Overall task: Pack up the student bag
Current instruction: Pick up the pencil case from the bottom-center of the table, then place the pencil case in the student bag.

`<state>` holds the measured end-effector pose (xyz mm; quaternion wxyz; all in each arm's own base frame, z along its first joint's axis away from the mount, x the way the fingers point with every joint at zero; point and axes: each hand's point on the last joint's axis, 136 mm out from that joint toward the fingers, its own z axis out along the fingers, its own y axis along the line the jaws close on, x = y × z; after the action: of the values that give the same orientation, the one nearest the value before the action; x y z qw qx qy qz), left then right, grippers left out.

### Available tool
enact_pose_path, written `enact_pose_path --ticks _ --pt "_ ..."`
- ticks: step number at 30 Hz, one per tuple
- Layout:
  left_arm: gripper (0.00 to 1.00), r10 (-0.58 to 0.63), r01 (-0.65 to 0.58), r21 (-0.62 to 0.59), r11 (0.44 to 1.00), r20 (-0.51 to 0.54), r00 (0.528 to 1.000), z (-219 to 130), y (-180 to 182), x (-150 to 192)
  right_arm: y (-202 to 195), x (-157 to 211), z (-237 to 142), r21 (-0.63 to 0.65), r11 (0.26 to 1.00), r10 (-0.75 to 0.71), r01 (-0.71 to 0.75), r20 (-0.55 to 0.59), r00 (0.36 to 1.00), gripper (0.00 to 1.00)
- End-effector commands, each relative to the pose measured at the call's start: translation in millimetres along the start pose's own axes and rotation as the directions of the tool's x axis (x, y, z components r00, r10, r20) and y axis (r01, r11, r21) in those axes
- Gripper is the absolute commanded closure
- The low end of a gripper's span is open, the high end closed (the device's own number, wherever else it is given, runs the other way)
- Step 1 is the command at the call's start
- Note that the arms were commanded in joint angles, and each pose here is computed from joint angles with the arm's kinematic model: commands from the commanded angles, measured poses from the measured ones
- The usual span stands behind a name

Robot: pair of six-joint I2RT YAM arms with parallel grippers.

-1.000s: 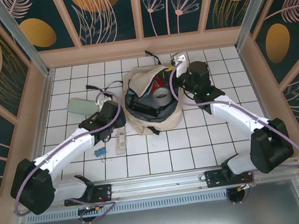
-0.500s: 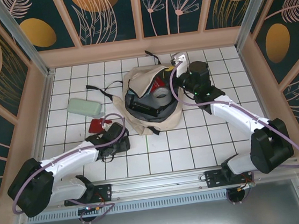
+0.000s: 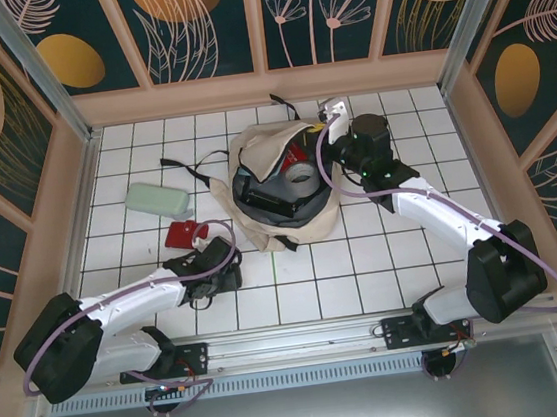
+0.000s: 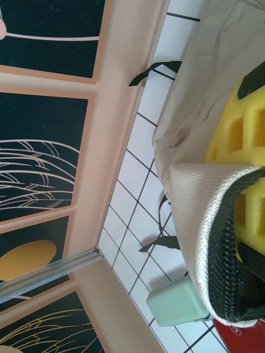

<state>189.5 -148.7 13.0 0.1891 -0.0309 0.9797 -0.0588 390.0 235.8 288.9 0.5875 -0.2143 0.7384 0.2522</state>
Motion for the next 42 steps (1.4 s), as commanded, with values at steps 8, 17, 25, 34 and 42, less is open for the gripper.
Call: enact_pose_path --ticks 8,17,25,34,42 --pt "0.41 0.045 -0.045 0.0 0.999 -0.051 0.998 11.6 -5.5 18.3 5.0 -38.2 -9.3 -0.013 1.0 -0.002 0.003 0.127 0.992 1.0" --pt "0.54 0.059 -0.059 0.0 0.998 -0.016 0.998 0.7 -13.6 3.3 3.3 -37.2 -9.6 -0.001 1.0 -0.005 0.005 0.127 0.992 1.0" --pt "0.55 0.061 -0.065 0.05 0.997 0.075 0.995 -33.8 -40.7 -35.8 2.3 -35.9 -9.9 0.005 1.0 -0.004 0.004 0.129 0.992 1.0" --pt "0.55 0.098 -0.132 0.121 0.984 0.254 0.962 -76.8 -100.5 -110.7 0.8 -35.3 -13.7 0.015 1.0 0.0 -0.002 0.139 0.99 1.0" --pt "0.55 0.163 -0.218 0.129 0.967 0.343 0.925 -79.1 -151.6 -158.2 0.8 -34.6 -17.3 0.02 1.0 -0.001 -0.002 0.14 0.99 1.0"
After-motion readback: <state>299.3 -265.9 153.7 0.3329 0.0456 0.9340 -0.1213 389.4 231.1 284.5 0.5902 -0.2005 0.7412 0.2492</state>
